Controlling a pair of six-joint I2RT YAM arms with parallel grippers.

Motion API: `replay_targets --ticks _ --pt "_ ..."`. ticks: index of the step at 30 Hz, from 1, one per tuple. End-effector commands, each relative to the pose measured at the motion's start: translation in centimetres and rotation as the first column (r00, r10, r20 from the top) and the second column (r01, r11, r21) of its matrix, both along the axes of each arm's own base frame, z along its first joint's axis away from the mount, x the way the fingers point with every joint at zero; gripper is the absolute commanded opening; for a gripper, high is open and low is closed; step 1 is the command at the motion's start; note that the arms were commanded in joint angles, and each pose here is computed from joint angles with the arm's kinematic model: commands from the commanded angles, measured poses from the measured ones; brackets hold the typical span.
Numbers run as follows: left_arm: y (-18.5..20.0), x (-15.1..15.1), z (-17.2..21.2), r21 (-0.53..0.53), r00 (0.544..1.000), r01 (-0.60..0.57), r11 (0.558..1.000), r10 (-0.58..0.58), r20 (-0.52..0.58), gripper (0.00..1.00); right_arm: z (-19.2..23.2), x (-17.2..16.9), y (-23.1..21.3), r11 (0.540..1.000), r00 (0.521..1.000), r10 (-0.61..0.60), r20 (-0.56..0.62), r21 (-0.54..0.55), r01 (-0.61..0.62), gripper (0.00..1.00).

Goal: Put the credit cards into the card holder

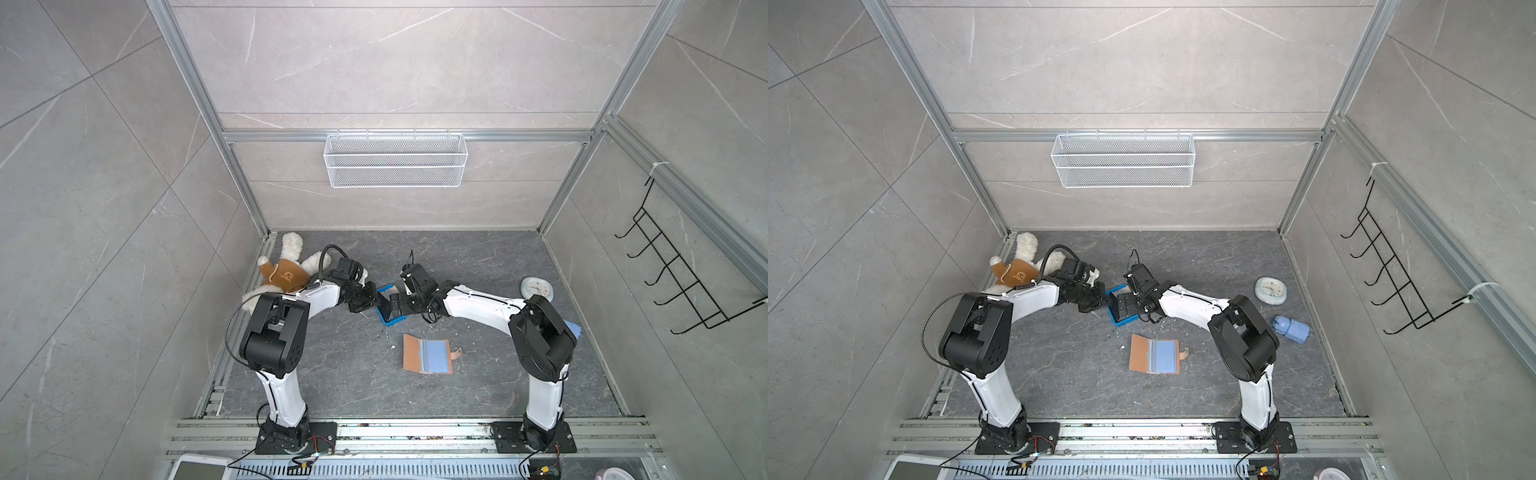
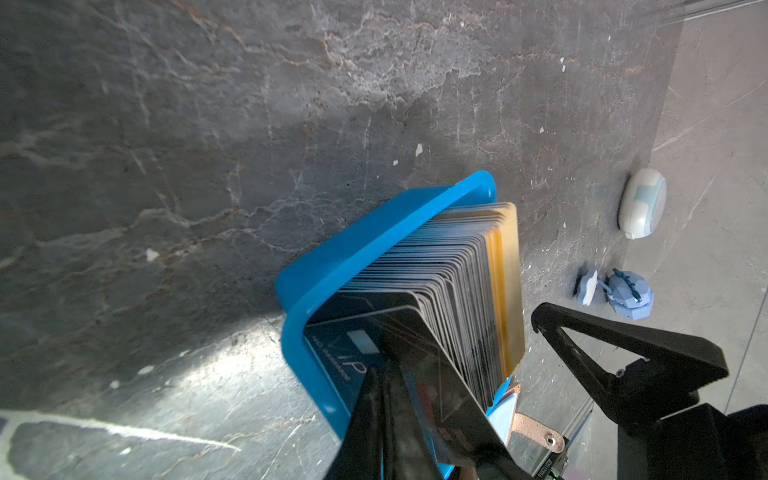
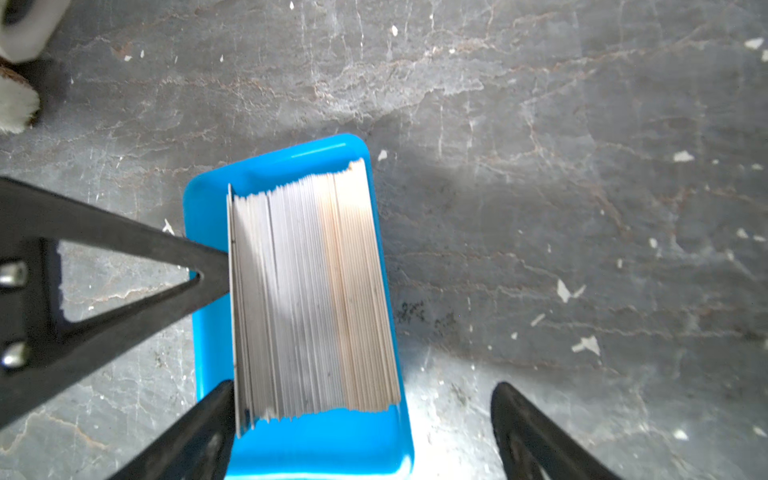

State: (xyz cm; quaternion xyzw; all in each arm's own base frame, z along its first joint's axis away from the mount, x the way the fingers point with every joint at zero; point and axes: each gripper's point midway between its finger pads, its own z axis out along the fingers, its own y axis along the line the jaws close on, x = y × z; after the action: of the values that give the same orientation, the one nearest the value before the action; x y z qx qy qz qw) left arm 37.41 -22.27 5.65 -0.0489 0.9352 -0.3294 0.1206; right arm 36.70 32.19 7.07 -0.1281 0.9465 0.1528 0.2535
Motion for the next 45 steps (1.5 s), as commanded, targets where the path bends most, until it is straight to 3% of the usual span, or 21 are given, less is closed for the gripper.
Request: replay_targets --ticks 1,16,19,26,30,45 --pt "-0.1 0.3 0.5 0.010 1.000 0.005 1.000 -0.005 0.010 0.05 1.3 -0.2 -1.0 1.000 0.999 -0.028 0.023 0.006 0.028 0.95" --pt "-0.8 0.1 -0.1 0.008 1.000 0.023 1.000 -0.023 -0.003 0.04 2.9 -0.2 0.5 0.997 0.999 0.012 0.029 0.078 -0.014 0.93" --pt "-0.9 0.1 -0.1 0.008 1.000 0.026 1.000 -0.026 -0.004 0.04 3.5 -0.7 0.8 0.994 0.999 0.019 0.030 0.107 -0.022 0.83" --pt "-0.9 0.2 0.2 0.007 1.000 0.027 1.000 -0.027 0.002 0.03 3.3 -2.8 1.6 0.988 0.999 0.036 -0.002 0.149 -0.035 0.45" --pt "-0.8 0.1 0.0 0.013 1.000 0.026 1.000 -0.026 -0.002 0.03 2.8 -3.5 2.7 0.984 0.998 0.059 -0.024 0.170 -0.055 0.30" --pt "-0.8 0.0 0.3 0.013 1.000 0.026 1.000 -0.026 0.007 0.02 0.0 -3.7 3.5 0.992 0.997 0.057 -0.060 0.118 -0.050 0.21"
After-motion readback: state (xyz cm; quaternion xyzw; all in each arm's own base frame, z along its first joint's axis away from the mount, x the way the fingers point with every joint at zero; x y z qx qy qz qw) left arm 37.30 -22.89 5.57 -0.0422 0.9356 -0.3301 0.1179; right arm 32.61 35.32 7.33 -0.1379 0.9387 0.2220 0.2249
